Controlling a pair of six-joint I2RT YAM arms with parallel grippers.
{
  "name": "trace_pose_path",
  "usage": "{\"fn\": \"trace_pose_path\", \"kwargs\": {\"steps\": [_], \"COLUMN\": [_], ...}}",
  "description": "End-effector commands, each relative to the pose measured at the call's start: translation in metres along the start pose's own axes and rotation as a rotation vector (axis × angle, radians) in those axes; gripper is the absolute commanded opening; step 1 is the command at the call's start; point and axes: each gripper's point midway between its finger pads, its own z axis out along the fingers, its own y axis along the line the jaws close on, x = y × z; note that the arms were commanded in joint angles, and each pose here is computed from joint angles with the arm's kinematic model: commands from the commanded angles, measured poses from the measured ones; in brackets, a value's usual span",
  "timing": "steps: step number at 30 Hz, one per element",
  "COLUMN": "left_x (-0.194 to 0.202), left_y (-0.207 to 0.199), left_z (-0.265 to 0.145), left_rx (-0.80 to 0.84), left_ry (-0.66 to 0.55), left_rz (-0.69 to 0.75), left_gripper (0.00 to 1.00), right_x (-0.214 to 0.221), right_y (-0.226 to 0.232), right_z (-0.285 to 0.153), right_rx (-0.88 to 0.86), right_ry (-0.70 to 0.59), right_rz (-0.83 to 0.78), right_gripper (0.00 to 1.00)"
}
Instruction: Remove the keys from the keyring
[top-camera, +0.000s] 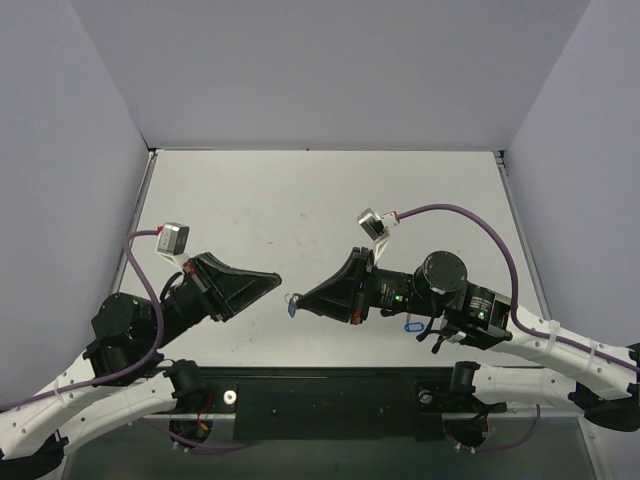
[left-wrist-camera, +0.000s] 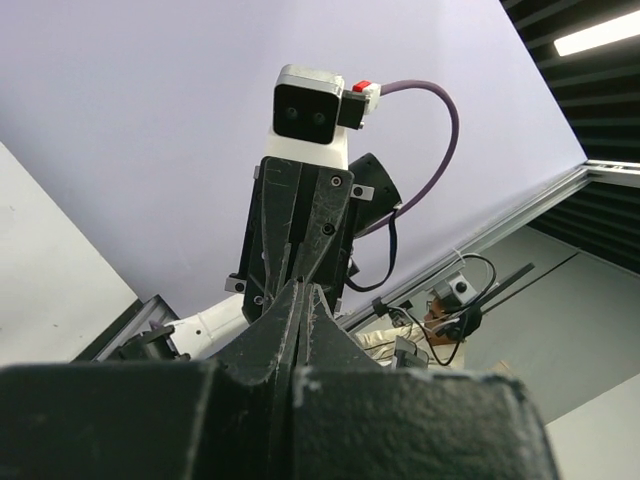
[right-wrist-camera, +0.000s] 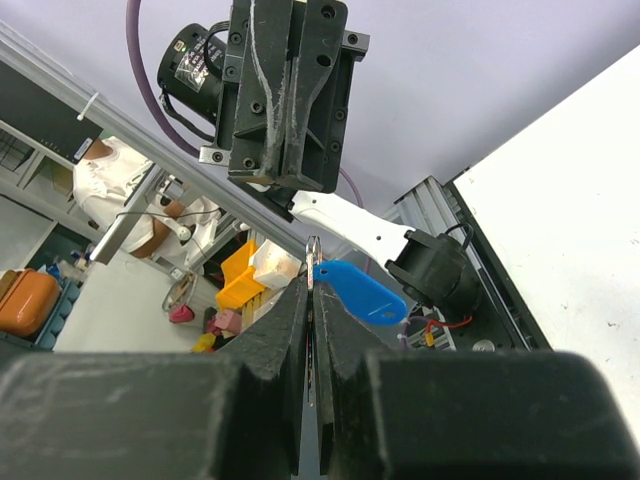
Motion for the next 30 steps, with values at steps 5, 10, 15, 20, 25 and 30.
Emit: {"fn": "trace_pose_path", "kwargs": {"steps": [5,10,15,20,25,30], "left_x": [-0.004,0.003,0.009,0.023,0.028,0.032], "left_y": [-0.019,-0.018,-0.022,-0.015,-0.022,-0.027], "left_z": [-0.006,-0.011,-0.011,-0.009,-0.007,-0.010], "left_rx": [-0.028,-0.078,-0.087,-0.090,-0.040,0.017], "left_ry": [0.059,0.157,0.237,0.350,0.374,0.362], "left_rz": [0.151,0.244,0.339,0.397,0.413,0.389], "left_gripper": [0.13,0.49,0.58,0.57,0.53,0.50], "right_x": [-0.013,-0.008,-0.005,-0.003,-0.001,-0.001], "right_y": [0.028,0.031,0.033,0.039,0.046,0.049], "right_z": [-0.002,-0.006,-0.011,-0.013,-0.016,-0.022], "right_rx": [-0.091,-0.092,-0.097,-0.115,-0.144,-0.158], "right_ry": [-0.027,0.012,0.030,0.045,0.056,0.051], "right_rz": [-0.024,-0.034,-0.043,-0.049,-0.058,-0.072], "right_gripper": [0.00,0.00,0.00,0.00,0.00,0.00]}}
